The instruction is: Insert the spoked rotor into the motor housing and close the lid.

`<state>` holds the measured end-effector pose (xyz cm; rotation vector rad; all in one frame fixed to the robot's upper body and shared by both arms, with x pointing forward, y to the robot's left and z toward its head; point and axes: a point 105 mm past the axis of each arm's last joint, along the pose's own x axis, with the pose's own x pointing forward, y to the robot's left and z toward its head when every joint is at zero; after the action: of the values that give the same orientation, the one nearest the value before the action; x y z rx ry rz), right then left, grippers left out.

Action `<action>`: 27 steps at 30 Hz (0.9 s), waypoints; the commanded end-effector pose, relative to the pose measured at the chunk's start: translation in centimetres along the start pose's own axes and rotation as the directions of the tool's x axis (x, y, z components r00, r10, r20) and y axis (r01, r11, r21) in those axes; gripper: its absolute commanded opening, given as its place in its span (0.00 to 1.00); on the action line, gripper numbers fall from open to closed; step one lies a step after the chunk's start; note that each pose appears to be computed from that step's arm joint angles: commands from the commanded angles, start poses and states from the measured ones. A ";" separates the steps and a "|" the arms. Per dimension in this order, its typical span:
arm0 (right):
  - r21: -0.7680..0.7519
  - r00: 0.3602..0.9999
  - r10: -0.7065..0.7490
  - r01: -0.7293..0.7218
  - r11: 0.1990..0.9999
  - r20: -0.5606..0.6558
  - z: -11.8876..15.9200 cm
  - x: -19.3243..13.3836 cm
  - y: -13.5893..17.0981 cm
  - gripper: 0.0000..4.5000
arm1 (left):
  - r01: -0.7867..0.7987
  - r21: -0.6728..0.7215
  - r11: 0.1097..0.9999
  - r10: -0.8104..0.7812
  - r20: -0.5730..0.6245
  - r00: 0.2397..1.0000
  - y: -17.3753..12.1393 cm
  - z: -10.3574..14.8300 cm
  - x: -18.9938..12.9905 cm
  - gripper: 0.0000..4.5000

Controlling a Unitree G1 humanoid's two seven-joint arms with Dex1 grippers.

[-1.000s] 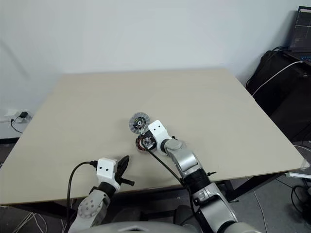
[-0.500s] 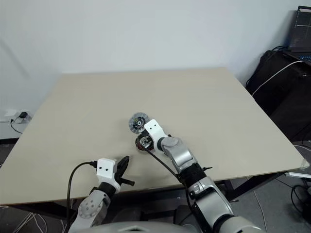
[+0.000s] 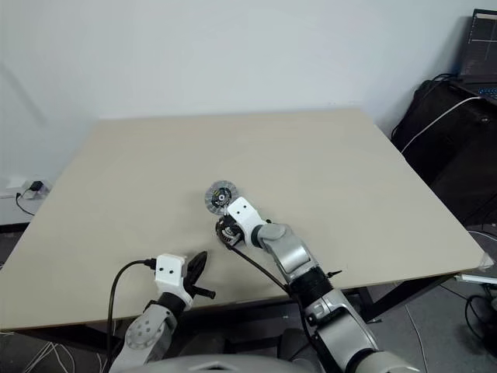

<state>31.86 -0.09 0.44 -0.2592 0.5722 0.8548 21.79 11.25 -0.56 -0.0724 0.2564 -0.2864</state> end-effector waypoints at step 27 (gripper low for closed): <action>0.017 0.982 -0.110 0.109 0.994 0.152 2.6 0.3 0.2 0.00 | 0.022 -0.012 1.000 -0.022 0.005 1.000 -0.7 0.3 0.3 0.00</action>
<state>32.09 0.63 0.90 -0.2086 0.4791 0.7566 21.69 10.73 -0.82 -0.0766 0.2756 -0.3044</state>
